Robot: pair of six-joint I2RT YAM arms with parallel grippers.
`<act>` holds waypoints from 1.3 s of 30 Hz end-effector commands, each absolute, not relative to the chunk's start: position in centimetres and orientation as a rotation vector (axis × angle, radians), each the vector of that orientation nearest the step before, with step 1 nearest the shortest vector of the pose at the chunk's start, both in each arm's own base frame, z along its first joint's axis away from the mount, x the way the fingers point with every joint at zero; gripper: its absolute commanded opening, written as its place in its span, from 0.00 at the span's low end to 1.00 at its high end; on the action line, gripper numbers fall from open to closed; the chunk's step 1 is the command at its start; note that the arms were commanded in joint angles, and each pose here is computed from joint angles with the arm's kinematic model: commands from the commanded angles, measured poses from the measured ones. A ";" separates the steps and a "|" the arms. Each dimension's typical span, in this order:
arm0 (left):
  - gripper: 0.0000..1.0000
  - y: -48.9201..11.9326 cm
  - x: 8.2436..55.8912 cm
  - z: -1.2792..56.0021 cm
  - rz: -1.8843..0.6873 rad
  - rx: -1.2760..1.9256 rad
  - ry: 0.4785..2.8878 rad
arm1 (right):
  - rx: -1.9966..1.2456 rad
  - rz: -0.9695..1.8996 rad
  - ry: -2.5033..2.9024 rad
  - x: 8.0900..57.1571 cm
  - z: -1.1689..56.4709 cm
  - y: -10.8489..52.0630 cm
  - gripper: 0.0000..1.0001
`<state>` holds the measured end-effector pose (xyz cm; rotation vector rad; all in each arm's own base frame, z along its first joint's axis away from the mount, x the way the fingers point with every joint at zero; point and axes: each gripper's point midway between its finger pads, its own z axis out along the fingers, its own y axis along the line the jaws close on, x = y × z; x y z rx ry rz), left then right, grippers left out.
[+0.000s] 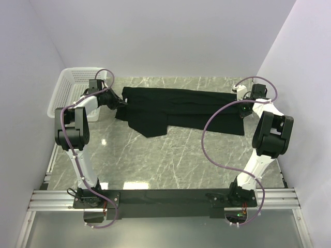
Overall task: Fold and stack the t-shirts
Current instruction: Fold the tshirt
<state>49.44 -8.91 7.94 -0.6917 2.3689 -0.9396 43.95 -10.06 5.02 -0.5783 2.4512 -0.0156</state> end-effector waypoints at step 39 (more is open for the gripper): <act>0.01 -8.8 30.3 8.9 -0.851 -0.645 2.465 | -0.754 -0.074 2.250 25.8 9.6 -5.7 0.00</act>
